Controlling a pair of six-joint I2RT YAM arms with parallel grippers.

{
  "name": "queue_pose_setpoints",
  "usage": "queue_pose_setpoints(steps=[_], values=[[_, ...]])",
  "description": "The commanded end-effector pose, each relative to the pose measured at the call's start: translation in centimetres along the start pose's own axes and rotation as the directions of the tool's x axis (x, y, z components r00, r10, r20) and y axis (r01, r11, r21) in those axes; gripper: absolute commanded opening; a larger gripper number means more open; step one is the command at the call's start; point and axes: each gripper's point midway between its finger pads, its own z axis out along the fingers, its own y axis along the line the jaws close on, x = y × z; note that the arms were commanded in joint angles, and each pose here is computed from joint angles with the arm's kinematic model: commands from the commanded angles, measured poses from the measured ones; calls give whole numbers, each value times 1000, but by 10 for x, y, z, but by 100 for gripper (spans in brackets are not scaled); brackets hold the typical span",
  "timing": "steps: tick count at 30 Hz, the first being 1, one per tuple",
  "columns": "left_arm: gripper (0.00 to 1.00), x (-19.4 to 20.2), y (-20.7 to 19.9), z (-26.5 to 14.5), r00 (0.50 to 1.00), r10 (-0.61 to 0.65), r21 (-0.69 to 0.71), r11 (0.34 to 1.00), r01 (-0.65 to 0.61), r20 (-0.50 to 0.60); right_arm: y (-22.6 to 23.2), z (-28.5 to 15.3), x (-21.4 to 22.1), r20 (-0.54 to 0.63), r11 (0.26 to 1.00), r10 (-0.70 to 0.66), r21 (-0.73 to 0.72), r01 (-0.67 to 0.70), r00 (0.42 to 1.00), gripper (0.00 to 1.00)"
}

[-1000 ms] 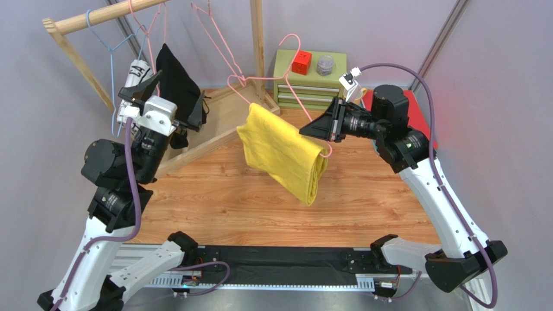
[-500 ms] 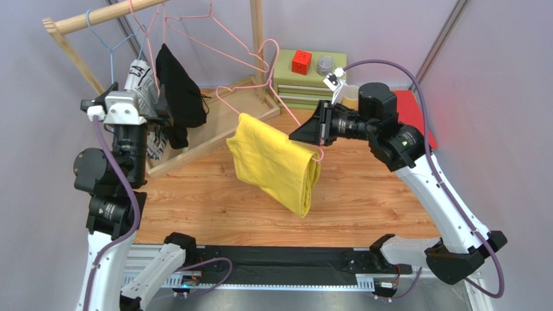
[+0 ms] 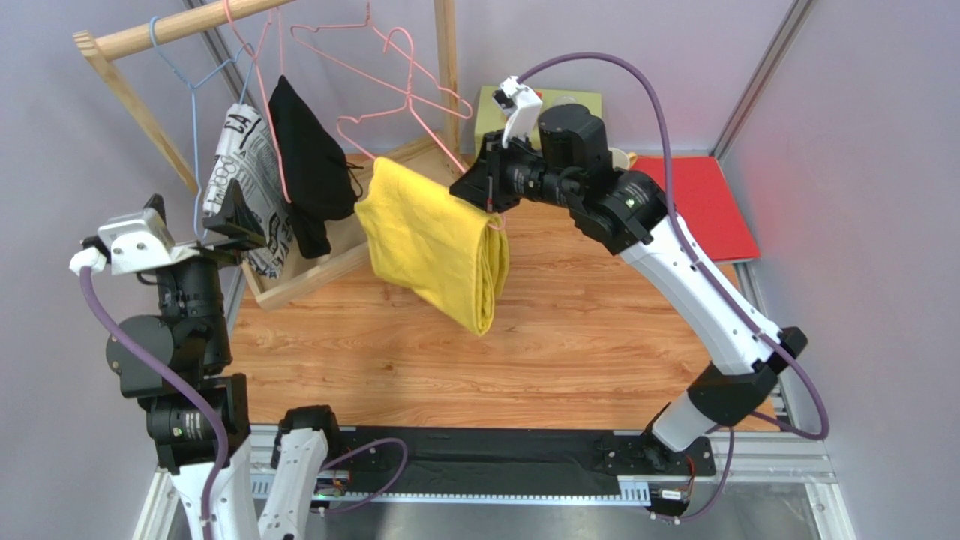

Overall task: Place the trousers on the hanger
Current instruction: Hang the hanger with trousers onto the clothesline

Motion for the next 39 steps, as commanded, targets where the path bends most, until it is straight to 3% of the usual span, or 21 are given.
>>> queue_pose_setpoints(steps=[1, 20, 30, 39], values=[[100, 16, -4, -16, 996, -67, 17, 998, 68, -53, 41, -16, -112, 380, 987, -125, -44, 153, 917, 0], [100, 23, -8, 4, 992, -54, 27, 998, 57, -112, 58, 40, -154, 522, 966, -137, -118, 230, 842, 0], [100, 23, -4, 6, 993, -34, 13, 999, 36, -113, 28, 64, -173, 598, 974, -206, 52, 219, 775, 0], [100, 31, -8, 10, 990, -39, 31, 999, 44, -133, 25, 34, -170, 581, 959, -278, 119, 258, 765, 0]])
